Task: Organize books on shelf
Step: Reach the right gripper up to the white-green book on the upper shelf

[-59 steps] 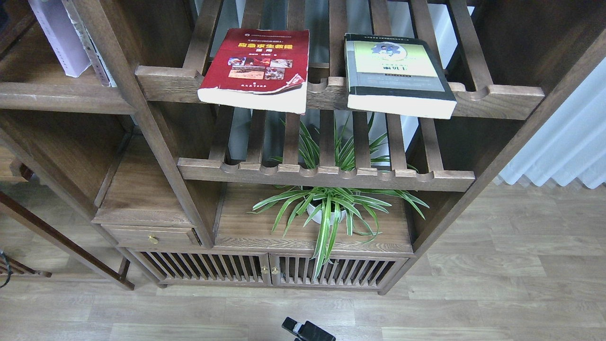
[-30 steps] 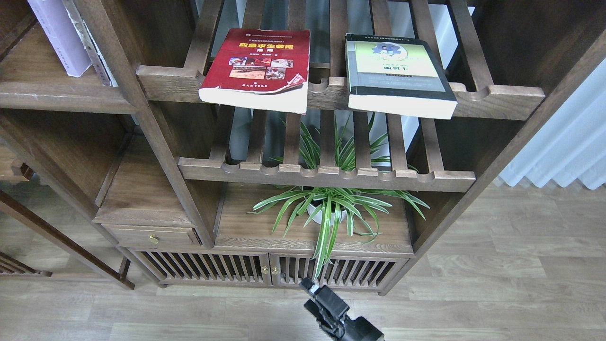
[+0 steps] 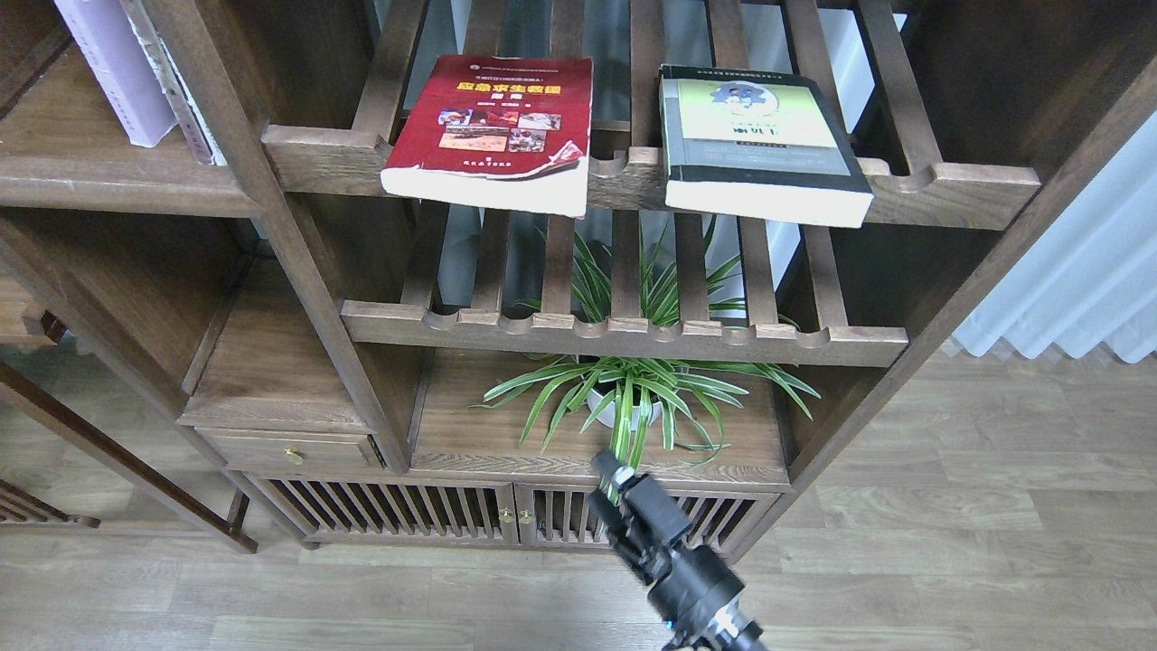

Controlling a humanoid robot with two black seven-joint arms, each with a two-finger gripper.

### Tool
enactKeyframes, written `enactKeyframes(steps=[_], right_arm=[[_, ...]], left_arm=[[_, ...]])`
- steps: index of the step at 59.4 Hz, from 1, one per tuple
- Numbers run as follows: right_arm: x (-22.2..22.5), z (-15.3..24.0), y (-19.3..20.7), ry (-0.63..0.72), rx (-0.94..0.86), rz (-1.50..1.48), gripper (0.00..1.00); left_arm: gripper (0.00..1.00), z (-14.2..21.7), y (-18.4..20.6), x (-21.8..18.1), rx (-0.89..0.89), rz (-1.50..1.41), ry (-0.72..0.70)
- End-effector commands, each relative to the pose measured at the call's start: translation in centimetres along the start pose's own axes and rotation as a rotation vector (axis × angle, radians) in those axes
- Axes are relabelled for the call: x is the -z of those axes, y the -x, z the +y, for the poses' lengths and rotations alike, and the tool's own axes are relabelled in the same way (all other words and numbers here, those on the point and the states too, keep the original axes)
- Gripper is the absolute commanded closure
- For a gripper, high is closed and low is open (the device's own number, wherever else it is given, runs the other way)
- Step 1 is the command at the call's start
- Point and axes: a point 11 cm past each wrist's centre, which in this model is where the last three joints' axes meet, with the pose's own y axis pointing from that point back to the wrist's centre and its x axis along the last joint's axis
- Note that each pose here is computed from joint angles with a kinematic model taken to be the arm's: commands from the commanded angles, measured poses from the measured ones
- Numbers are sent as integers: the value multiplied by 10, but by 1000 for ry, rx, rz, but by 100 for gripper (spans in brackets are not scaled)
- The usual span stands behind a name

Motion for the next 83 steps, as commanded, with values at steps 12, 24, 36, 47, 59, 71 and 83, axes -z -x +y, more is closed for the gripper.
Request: enactKeyframes(steps=[12,24,36,47,59,71,83], right_arm=[[21,-29,65,-5,207,125,6],[46,-42,97,-51,302,186,6],[89,-41,112,-169,334,245,6],[105,-37,116,-216,337,267,5],[109,-39,120,-220,349,280,5],[108,-44,125,-207,364,291,5],[106,-50,126,-191,370,293,4]], left_arm=[[2,9,-4,16,-21,20,-41],[1,13,-11,18,-44,23,-46],[1,14,-12,19,-48,23,-49],[1,14,-12,20,-49,24,-51],[1,13,-12,19,-48,24,-48],[1,13,-12,18,-47,22,-49],[1,12,-11,19,-43,23,-54]])
